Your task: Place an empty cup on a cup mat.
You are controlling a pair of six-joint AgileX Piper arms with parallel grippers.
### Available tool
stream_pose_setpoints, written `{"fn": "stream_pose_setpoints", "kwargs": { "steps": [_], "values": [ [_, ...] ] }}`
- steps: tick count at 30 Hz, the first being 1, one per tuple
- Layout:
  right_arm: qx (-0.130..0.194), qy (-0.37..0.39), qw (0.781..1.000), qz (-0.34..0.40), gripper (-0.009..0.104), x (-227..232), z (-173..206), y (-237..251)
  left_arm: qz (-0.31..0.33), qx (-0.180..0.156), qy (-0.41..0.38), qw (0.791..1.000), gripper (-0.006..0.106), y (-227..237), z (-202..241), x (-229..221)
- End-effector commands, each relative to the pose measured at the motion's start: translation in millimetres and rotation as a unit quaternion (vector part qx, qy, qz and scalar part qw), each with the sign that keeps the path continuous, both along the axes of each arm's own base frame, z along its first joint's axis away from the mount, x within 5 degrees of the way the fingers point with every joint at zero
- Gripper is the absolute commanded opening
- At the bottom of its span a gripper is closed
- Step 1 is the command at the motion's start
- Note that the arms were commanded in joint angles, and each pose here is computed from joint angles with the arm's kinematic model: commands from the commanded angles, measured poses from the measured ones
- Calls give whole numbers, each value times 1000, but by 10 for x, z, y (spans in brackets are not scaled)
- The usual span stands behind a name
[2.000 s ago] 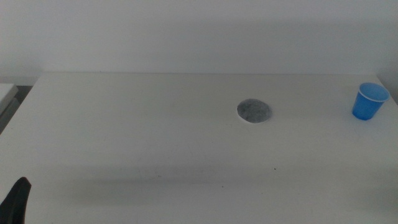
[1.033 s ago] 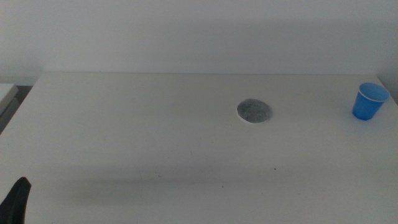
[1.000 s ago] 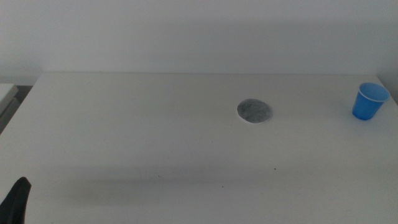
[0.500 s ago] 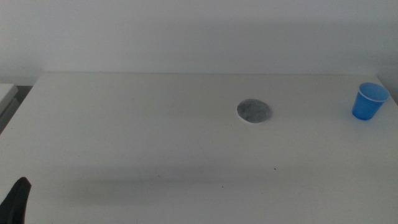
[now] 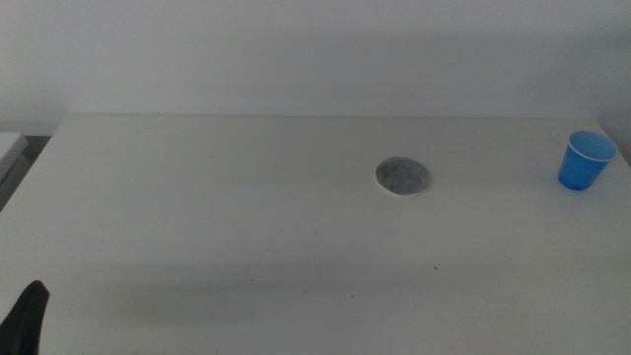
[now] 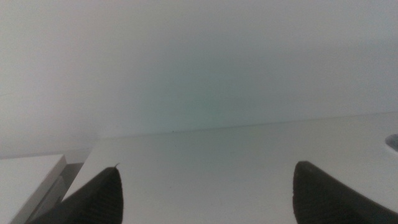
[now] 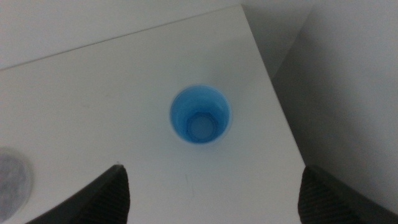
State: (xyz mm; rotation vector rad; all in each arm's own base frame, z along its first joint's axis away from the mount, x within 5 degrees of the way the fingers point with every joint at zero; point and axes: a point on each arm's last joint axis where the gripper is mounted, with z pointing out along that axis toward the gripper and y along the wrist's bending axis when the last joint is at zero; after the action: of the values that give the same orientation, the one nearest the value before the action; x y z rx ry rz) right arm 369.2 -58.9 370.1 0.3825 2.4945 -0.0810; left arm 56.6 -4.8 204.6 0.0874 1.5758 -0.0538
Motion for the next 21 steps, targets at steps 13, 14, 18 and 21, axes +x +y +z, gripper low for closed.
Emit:
{"fn": "stream_pose_setpoints", "kwargs": {
  "steps": [13, 14, 18, 21],
  "values": [
    [50, 85, 995, -17, 93, 842, -1353, -493, -1, -5, -4, 1000, 94, -1, 8, -3],
    [51, 89, 995, -18, 92, 871, -1441, -501, -1, -5, -4, 1000, 94, -1, 8, -3],
    [53, 104, 993, -17, 69, 946, -1712, -520, -1, -5, -4, 1000, 94, -1, 8, -3],
    [49, 94, 994, -14, 23, 1005, -1829, -535, -1, -5, -4, 1000, 94, -1, 8, -3]
  ]
}}
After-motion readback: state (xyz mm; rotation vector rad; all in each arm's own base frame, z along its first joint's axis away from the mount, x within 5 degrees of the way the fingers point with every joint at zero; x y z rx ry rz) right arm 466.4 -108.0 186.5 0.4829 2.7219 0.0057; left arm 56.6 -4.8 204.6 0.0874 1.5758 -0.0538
